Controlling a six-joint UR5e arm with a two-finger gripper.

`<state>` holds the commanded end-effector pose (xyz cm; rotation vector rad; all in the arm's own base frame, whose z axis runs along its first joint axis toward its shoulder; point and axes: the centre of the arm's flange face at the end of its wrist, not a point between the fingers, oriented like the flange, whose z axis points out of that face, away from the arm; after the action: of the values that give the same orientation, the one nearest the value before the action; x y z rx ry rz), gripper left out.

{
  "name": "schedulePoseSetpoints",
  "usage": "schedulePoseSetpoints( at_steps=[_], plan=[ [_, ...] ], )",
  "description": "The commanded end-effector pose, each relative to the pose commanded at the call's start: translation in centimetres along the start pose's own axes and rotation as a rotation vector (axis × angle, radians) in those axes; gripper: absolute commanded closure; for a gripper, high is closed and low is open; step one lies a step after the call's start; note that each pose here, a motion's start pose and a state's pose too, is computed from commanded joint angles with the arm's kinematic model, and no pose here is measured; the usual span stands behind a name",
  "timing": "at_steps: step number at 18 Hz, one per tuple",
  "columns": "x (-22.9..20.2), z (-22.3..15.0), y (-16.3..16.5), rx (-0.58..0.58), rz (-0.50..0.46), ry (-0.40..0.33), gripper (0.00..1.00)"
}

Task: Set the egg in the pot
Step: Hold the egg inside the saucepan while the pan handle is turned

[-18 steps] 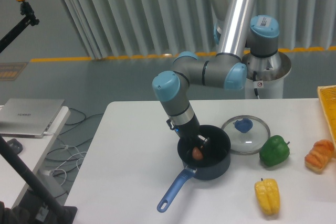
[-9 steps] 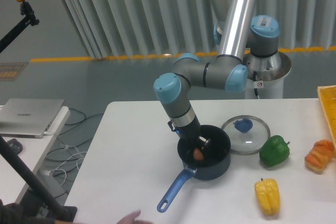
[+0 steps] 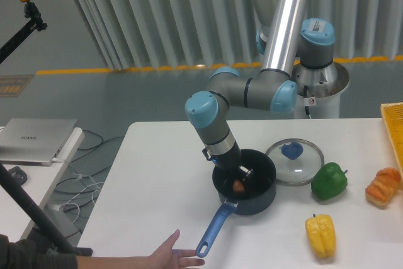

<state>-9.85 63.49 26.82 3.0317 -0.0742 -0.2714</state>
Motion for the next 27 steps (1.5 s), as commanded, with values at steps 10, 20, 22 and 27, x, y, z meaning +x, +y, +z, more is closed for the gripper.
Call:
schedulePoseSetpoints(
  at_steps=[10, 20, 22, 27],
  plan=[
    [0.0, 0.4, 0.1, -0.007, 0.000, 0.003, 0.94],
    [0.2, 1.0, 0.0, -0.016, 0.003, 0.005, 0.94],
    [0.2, 1.2, 0.0, -0.020, 0.004, 0.006, 0.94],
    [0.3, 1.5, 0.0, -0.025, 0.004, 0.007, 0.93]
  ],
)
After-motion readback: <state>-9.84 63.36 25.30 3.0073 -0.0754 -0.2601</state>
